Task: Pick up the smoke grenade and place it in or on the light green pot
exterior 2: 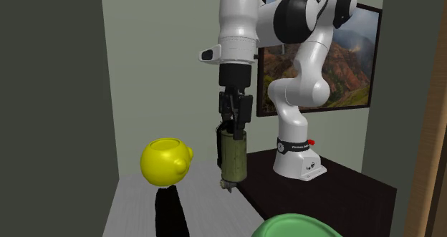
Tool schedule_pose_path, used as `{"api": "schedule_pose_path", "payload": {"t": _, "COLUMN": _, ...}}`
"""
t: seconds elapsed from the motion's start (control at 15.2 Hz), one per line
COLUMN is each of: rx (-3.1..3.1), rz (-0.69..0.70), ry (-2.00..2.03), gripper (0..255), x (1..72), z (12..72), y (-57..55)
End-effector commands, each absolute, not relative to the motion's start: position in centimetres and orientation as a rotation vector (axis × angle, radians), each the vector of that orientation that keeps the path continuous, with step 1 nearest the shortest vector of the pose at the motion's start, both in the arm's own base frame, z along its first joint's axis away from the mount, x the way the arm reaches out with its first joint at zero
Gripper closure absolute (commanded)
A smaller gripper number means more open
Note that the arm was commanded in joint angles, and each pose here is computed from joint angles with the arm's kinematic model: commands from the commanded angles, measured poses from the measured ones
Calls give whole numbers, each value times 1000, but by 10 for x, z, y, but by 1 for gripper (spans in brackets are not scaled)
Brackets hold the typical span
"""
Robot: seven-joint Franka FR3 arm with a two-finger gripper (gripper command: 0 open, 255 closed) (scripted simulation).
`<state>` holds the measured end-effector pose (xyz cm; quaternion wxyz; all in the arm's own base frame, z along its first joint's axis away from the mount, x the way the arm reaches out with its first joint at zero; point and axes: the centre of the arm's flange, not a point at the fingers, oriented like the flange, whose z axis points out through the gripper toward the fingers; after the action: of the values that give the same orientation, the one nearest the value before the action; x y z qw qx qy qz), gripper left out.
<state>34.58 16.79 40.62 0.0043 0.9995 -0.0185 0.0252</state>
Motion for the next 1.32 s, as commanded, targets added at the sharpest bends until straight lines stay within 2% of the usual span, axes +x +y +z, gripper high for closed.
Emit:
{"api": "schedule_pose_path", "payload": {"t": 0.0, "rx": 3131, "rz": 79, "ry": -58, "gripper": 255, "x": 346, "z": 417, "y": 168}}
{"api": "schedule_pose_path", "payload": {"t": 1.25, "rx": 3131, "rz": 79, "ry": -58, "gripper": 255, "x": 345, "z": 510, "y": 181}}
